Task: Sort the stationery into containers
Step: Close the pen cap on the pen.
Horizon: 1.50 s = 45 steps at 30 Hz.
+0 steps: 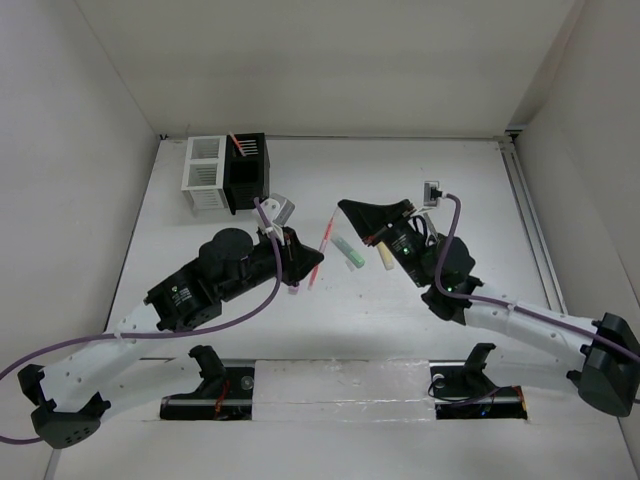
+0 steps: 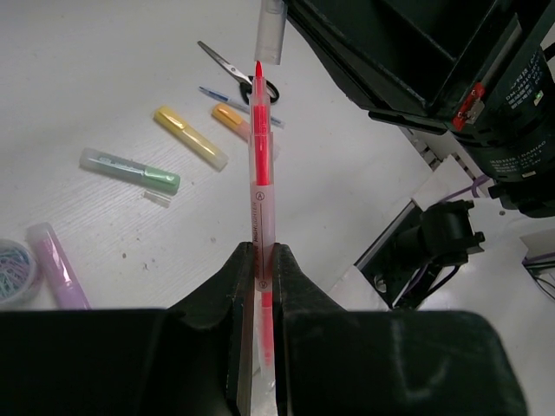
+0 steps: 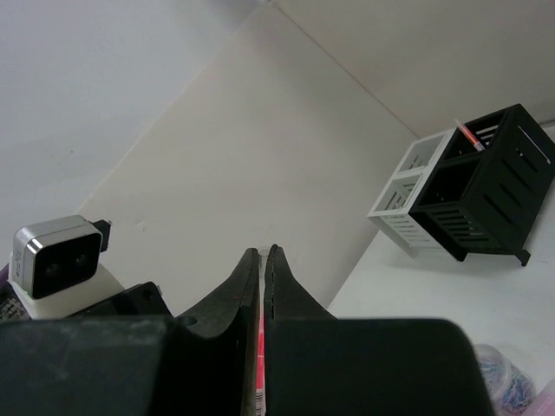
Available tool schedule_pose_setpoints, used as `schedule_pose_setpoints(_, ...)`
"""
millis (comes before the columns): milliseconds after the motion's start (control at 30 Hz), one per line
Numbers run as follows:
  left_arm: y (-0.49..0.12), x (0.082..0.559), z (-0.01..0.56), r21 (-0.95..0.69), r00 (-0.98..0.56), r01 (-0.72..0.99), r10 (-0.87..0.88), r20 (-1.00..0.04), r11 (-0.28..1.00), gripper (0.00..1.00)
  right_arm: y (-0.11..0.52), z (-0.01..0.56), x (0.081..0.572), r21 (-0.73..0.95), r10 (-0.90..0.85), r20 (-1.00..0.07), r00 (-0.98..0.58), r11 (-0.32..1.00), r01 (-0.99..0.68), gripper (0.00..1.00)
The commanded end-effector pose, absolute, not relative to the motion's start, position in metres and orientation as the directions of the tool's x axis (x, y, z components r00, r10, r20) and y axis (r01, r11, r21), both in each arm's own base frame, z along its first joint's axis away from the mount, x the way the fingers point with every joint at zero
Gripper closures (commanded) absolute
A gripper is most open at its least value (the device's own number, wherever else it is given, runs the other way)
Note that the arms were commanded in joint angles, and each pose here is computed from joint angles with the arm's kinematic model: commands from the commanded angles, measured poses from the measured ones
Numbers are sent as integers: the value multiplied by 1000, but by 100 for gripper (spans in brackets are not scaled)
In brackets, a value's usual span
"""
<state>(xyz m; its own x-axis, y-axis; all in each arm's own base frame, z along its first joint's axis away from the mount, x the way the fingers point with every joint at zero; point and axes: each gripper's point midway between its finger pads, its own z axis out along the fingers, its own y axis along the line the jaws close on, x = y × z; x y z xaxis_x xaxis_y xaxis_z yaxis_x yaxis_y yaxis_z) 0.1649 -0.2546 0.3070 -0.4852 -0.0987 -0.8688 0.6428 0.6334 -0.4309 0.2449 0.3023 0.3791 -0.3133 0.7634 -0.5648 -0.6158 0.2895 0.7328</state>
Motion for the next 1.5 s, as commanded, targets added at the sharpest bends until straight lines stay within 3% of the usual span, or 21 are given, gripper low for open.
schedule_pose_setpoints(0, -253, 167, 316, -425, -454, 654, -124, -882, 626, 100, 305, 398, 236, 705, 775, -554, -305, 242, -667, 100)
schedule_pose_setpoints(1000, -246, 175, 326, -434, -433, 615, -178, -884, 658, 100, 329, 371, 226, 710, 696, -588, -413, 200, -675, 100)
schedule_pose_setpoints(1467, -235, 187, 371, -408, -302, 620, -276, -912, 670, 100, 334, 364, 219, 738, 608, -580, -542, 112, -665, 100)
